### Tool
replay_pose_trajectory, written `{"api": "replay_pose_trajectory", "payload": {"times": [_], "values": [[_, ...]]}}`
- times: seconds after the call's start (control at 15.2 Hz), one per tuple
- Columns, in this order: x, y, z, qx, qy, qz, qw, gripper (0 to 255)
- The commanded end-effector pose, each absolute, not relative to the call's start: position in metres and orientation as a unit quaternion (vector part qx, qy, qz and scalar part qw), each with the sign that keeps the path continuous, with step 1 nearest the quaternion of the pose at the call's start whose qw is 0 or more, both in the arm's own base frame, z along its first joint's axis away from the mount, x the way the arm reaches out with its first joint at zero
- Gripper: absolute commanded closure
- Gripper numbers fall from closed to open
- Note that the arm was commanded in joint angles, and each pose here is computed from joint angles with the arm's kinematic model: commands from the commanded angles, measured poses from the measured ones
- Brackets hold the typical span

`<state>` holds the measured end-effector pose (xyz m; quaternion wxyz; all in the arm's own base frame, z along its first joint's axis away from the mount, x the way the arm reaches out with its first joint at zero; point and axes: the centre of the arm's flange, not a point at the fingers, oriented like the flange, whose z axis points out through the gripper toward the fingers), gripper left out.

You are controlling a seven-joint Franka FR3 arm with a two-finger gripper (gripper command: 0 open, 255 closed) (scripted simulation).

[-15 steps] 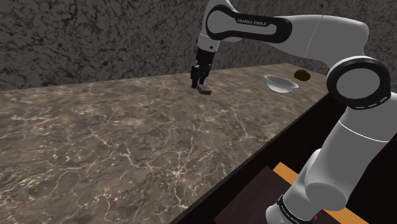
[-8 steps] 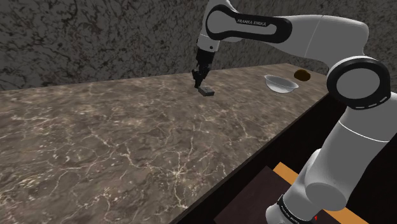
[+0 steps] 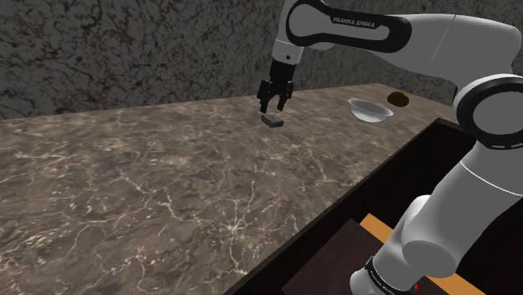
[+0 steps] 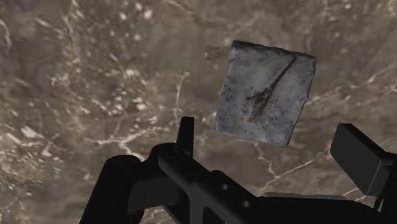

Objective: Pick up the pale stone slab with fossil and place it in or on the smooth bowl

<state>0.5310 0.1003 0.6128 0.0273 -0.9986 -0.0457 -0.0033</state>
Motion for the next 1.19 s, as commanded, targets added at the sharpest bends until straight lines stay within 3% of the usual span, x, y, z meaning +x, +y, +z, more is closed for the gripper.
{"api": "replay_pose_trajectory", "payload": {"times": [0.0,0.46,0.99,1.06,1.12], "values": [[0.516,0.102,0.618,-1.000,-0.011,0.001,0.027,0],[0.516,0.104,0.578,-1.000,-0.011,0.001,0.027,0],[0.516,0.104,0.579,-1.000,-0.011,0.001,0.027,0],[0.516,0.104,0.579,-1.000,-0.011,0.001,0.027,255],[0.516,0.104,0.579,-1.000,-0.011,0.001,0.027,255]]}}
